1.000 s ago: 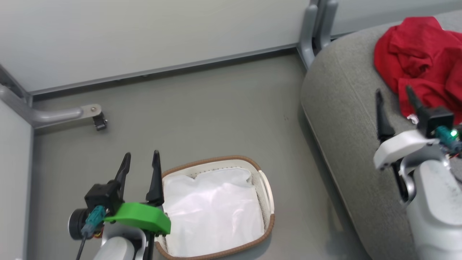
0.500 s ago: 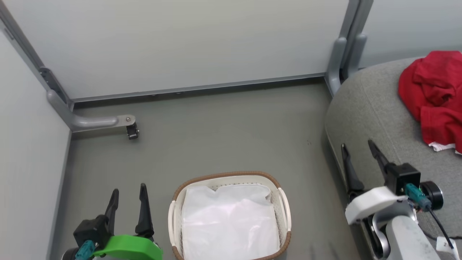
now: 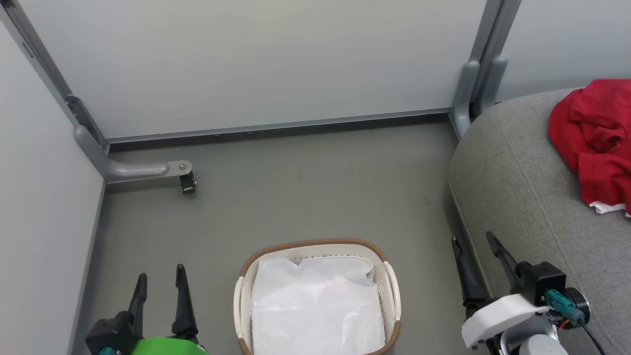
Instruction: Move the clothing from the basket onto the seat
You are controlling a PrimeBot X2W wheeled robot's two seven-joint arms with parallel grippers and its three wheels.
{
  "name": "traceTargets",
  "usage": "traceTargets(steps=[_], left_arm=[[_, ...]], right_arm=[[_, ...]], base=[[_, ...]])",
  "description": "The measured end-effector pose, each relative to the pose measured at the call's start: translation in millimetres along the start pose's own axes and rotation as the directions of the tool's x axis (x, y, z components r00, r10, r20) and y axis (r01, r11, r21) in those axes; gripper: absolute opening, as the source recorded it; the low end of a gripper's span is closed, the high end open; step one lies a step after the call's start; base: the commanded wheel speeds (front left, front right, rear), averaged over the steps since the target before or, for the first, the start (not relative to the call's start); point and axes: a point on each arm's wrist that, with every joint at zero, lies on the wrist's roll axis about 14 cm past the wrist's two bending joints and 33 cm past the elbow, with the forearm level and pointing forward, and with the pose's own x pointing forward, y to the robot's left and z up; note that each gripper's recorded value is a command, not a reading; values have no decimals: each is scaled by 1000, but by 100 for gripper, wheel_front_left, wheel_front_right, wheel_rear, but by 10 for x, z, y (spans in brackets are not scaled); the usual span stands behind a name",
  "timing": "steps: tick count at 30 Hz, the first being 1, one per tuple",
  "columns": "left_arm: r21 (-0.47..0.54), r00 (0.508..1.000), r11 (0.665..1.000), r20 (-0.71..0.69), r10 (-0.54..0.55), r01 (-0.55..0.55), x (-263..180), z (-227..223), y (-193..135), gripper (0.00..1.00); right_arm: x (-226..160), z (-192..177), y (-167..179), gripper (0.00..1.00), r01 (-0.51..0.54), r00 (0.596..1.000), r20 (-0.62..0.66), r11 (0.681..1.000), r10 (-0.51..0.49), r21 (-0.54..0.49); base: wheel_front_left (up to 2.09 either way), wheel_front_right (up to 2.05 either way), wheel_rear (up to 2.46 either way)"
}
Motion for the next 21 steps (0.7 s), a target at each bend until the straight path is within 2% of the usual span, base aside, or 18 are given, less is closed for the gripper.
traceTargets(steps=[21], left_arm=[[1,999,1000,-50,4,-4,-84,-185,24,100]], right_arm=[[-11,30,5,100,1,1000,10,1000,-1,13]], base=[[0,0,0]])
